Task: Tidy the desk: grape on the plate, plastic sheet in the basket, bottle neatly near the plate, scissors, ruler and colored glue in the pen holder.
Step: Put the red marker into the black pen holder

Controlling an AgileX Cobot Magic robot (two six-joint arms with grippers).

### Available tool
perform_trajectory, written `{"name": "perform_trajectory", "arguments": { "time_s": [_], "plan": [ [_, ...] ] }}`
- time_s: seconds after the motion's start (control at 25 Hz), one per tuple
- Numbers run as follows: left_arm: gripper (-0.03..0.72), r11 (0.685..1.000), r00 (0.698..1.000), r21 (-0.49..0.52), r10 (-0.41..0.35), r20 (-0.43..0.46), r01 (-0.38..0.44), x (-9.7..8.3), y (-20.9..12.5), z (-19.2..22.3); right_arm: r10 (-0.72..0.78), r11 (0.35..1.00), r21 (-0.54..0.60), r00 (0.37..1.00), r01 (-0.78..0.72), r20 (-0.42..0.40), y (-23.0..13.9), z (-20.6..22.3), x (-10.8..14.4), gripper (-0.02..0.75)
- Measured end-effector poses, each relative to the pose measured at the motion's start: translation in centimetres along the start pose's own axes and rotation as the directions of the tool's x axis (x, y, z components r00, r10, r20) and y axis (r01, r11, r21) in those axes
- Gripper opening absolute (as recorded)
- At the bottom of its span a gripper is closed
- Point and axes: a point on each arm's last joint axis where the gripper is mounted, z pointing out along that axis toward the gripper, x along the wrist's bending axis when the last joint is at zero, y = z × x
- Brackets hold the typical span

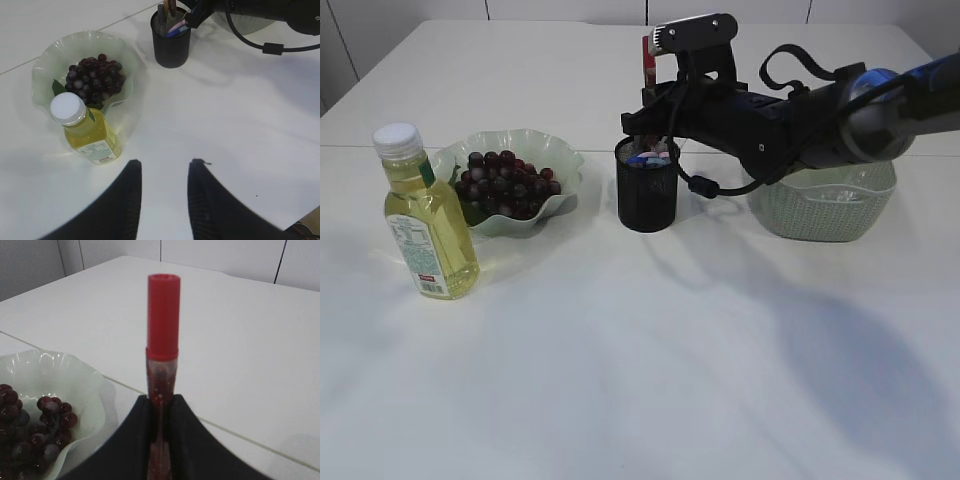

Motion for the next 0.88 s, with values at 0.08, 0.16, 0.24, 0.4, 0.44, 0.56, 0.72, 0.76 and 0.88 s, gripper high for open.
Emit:
{"name": "perform_trajectory", "arguments": {
  "time_s": [0.08,0.16,0.24,0.4,0.44,0.56,0.72,0.76,0.88],
  "plan": [
    [0.237,1.0,1.0,0.0,0.0,0.0,0.0,0.0,0.0,0.0,0.0,1.0,0.006,1.0,0.0,0.0,-0.29,0.12,0.02,0.102],
    [0.237,1.0,1.0,0.0,0.0,0.0,0.0,0.0,0.0,0.0,0.0,1.0,0.007,1.0,0.0,0.0,-0.3,0.12,0.02,0.102],
    [0.237,1.0,1.0,0.0,0.0,0.0,0.0,0.0,0.0,0.0,0.0,1.0,0.007,1.0,0.0,0.0,-0.3,0.12,0.02,0.102],
    [0.237,1.0,1.0,0.0,0.0,0.0,0.0,0.0,0.0,0.0,0.0,1.0,0.008,1.0,0.0,0.0,-0.38,0.15,0.02,0.102],
    [0.237,1.0,1.0,0.0,0.0,0.0,0.0,0.0,0.0,0.0,0.0,1.0,0.008,1.0,0.0,0.0,-0.38,0.15,0.02,0.102],
    [0.237,1.0,1.0,0.0,0.0,0.0,0.0,0.0,0.0,0.0,0.0,1.0,0.008,1.0,0.0,0.0,-0.38,0.15,0.02,0.102],
    [0.237,1.0,1.0,0.0,0.0,0.0,0.0,0.0,0.0,0.0,-0.002,1.0,0.008,1.0,0.002,0.0,-0.38,0.15,0.02,0.103],
    [0.237,1.0,1.0,0.0,0.0,0.0,0.0,0.0,0.0,0.0,-0.002,1.0,0.008,1.0,0.002,0.0,-0.38,0.15,0.02,0.105],
    [0.237,1.0,1.0,0.0,0.0,0.0,0.0,0.0,0.0,0.0,-0.002,1.0,0.008,1.0,0.002,0.0,-0.38,0.15,0.02,0.112]
  ]
}}
